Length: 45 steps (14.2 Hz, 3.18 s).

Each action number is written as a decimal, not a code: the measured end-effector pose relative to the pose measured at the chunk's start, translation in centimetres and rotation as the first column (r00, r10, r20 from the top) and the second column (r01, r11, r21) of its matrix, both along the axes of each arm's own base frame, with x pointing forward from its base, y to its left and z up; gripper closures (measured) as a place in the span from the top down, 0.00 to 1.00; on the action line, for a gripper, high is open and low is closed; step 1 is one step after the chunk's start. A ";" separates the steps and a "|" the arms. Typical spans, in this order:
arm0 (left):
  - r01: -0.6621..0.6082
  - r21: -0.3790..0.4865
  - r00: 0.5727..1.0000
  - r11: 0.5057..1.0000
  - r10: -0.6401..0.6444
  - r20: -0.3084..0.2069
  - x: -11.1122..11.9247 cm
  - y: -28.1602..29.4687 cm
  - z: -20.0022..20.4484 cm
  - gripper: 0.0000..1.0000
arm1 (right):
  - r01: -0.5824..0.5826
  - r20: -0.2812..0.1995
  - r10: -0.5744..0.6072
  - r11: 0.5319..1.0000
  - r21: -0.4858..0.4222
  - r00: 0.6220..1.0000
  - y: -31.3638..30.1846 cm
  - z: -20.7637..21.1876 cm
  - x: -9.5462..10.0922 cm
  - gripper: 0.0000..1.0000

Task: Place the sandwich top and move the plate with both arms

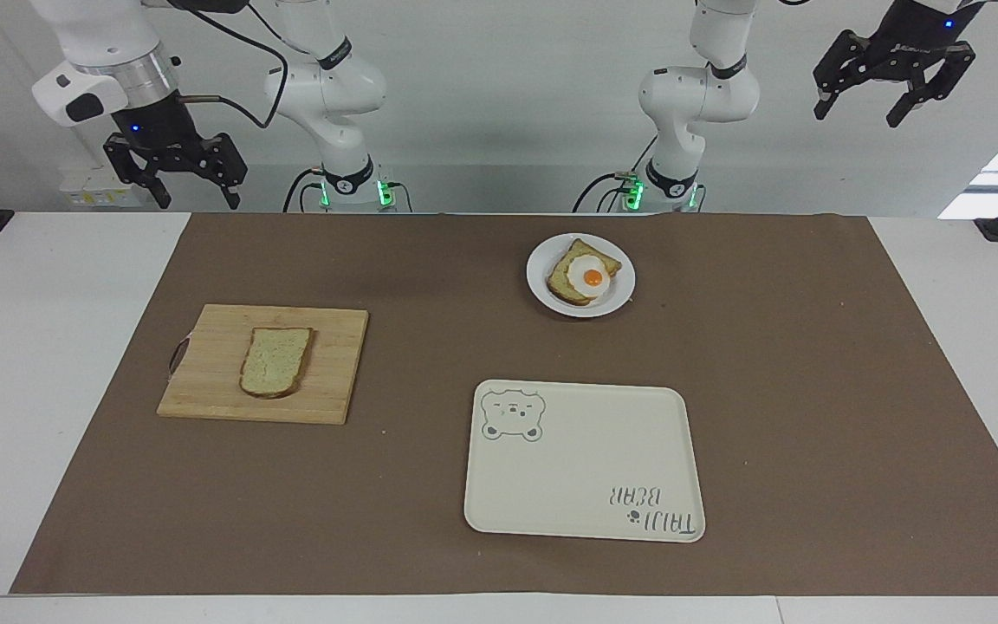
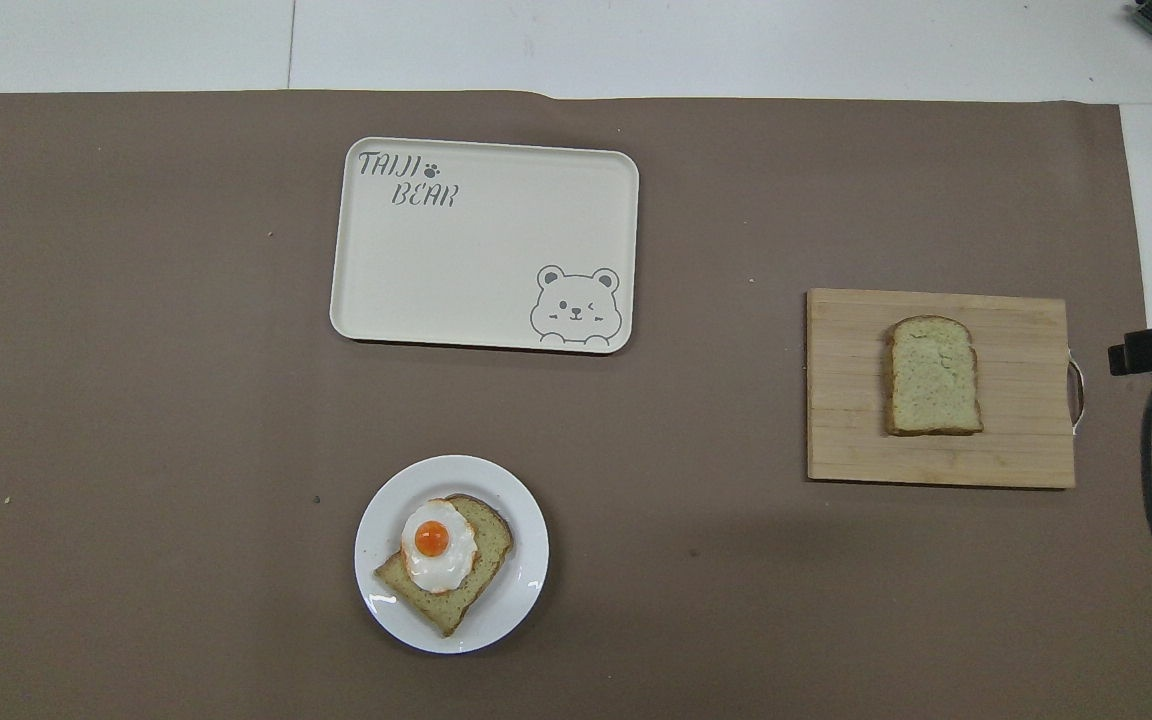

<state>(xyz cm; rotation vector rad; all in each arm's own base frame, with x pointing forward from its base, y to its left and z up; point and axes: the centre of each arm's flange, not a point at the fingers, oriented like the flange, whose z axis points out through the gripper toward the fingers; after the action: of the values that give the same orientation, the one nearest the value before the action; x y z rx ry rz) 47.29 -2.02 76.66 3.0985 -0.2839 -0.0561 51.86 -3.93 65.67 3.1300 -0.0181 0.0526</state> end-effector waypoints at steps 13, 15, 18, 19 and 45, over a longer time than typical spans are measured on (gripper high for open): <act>0.000 0.000 1.000 1.000 0.000 0.000 0.0 0.0 0.0 1.00 | -0.001 0.017 0.001 1.000 -0.001 1.000 0.0 -0.3 0.3 1.00; 0.000 0.000 1.000 1.000 0.000 0.000 0.0 0.0 0.0 1.00 | -0.001 0.018 0.001 1.000 -0.001 1.000 0.0 -0.4 0.3 1.00; 0.000 0.000 1.000 1.000 0.000 0.000 0.0 0.0 0.0 1.00 | -0.001 0.038 0.001 1.000 -0.003 0.999 0.0 -0.7 0.8 1.00; 0.000 0.000 1.000 1.000 0.000 0.000 0.0 0.0 0.0 1.00 | -0.001 0.043 0.001 1.000 -0.004 0.999 0.0 -0.9 1.0 1.00; 0.000 0.000 1.000 1.000 0.000 0.000 0.0 0.0 0.0 1.00 | -0.092 0.020 0.089 0.983 0.158 0.996 -8.5 -31.0 3.7 1.00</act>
<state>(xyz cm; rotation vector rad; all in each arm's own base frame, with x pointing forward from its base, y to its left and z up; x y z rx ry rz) 47.29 -2.02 76.66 3.0985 -0.2839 -0.0561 55.57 -12.45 34.65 3.2884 0.1263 0.0764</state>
